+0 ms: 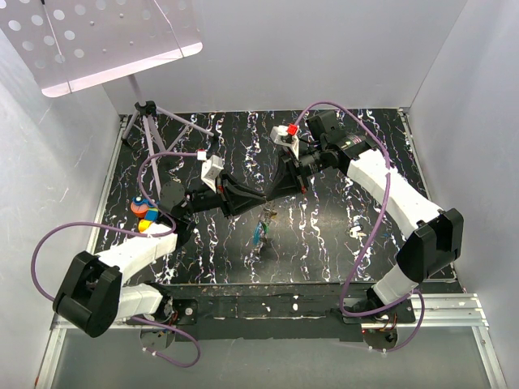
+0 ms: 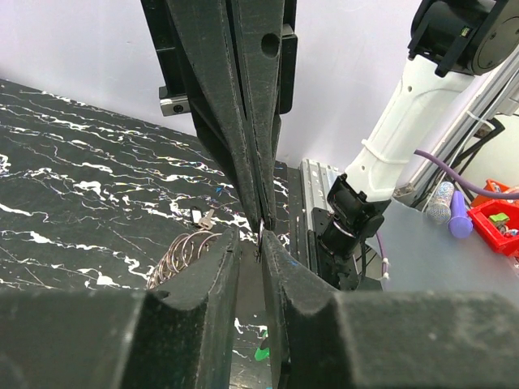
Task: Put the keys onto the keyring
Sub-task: Adjust the keyring.
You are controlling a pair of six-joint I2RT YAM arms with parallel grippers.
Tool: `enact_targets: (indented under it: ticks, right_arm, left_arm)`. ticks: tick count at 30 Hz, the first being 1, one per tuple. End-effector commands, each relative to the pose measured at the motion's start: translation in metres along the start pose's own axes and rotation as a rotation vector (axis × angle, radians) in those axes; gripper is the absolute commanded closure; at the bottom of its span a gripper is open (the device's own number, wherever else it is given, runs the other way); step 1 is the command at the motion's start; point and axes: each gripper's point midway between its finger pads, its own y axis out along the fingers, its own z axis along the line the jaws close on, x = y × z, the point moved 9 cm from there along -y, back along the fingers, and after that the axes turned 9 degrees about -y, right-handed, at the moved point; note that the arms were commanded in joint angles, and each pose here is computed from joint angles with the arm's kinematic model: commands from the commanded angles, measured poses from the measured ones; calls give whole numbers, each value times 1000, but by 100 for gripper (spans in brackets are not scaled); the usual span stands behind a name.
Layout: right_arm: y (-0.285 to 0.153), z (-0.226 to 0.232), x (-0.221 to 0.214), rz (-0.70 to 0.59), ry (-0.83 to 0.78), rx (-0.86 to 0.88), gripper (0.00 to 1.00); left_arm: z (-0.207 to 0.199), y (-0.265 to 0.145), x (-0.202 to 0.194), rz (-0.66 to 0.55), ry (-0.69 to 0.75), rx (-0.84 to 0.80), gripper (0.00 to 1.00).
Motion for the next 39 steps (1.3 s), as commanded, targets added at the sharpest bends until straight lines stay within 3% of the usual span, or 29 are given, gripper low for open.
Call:
enact_targets:
  ticks: [1,8,33,39]
  right_arm:
    - [1,11,15,-48,-48,54,99]
    - [0,11,16,-46,-51,50,99]
    - [0,13,16,-43,-54,45,99]
    - [0,12,16,-42,-51,45,99]
  left_arm:
    - [-4,2,3,6,13,1,83]
    - [-3,3,3,8,5,-10,90]
    - [-10,-9,5,-58,41,4,74]
    - [-9,-8,5,-52,30,-4,75]
